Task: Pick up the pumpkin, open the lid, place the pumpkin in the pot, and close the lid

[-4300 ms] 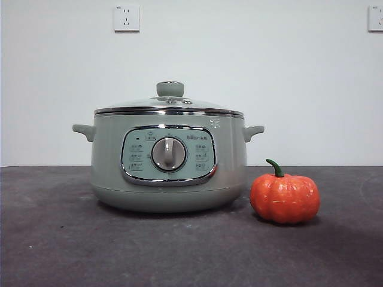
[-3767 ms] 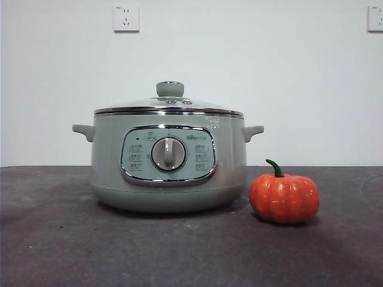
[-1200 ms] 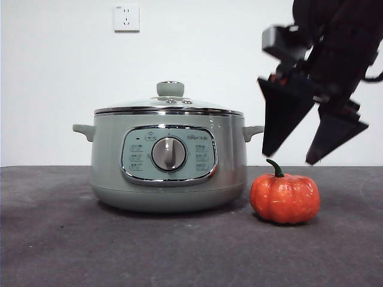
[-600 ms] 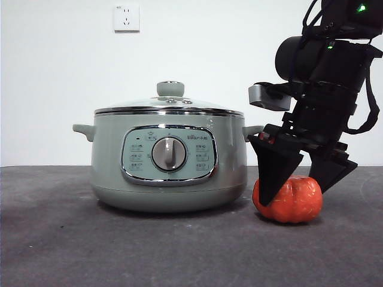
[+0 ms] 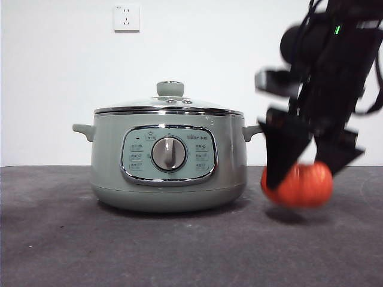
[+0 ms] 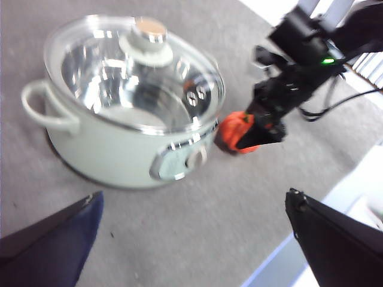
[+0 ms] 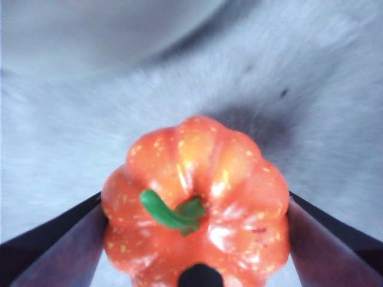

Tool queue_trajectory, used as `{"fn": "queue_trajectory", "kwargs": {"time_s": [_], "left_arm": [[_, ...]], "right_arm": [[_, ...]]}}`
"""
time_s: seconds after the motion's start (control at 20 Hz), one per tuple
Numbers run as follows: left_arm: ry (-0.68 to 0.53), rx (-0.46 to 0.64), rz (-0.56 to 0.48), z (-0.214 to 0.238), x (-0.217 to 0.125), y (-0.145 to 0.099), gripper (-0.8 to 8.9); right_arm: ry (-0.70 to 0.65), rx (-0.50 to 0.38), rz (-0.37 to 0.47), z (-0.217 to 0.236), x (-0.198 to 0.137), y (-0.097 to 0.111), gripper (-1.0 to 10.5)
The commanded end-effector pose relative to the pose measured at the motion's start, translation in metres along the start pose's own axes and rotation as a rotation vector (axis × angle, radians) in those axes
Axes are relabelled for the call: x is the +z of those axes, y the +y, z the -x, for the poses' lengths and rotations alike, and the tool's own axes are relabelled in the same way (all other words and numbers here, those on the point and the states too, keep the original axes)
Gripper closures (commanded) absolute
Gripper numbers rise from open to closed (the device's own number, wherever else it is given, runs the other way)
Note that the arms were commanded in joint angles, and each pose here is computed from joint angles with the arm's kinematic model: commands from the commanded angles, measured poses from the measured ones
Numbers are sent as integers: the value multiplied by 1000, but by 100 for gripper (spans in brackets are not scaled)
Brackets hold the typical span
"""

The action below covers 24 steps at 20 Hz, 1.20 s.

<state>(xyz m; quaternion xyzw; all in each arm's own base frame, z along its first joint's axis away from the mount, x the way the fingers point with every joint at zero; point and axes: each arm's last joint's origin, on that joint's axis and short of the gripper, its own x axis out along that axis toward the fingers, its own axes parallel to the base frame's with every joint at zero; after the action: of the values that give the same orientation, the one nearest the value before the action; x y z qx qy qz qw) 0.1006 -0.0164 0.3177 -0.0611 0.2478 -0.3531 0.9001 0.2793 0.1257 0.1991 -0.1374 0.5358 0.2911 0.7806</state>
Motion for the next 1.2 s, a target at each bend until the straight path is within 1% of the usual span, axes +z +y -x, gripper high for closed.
{"fn": "queue_trajectory", "kwargs": {"time_s": [0.05,0.1,0.25,0.35,0.5,0.65,0.75,0.9,1.05,1.2], "left_arm": [[-25,-2,21,-2,5,2,60],[-30,-4,31,-4,8,4,61],[-20,-35,17,-15,20,9,62],[-7,-20,-9,-26,37,11,62],[-5,-11,-69,-48,67,11,62],[7,-31,-122,-82,98,11,62],[-1,-43,-156,-110,114,12,63],[1,-42,-199,-151,129,16,63],[26,0,-236,-192,132,23,63],[45,26,-243,-224,126,29,63]], "right_arm": [[-105,-18,-25,37,-1,7,957],[-157,-26,-30,55,-3,11,957],[-316,-45,-28,107,-16,24,957],[-410,-54,-27,138,-29,32,957],[-497,-64,-19,167,-48,41,957],[-574,-60,-44,187,-62,47,957],[-599,-58,-42,194,-68,50,957],[-612,-7,-46,199,-73,53,957],[-620,-3,-52,200,-75,54,957],[-621,-3,-52,201,-75,54,957]]}}
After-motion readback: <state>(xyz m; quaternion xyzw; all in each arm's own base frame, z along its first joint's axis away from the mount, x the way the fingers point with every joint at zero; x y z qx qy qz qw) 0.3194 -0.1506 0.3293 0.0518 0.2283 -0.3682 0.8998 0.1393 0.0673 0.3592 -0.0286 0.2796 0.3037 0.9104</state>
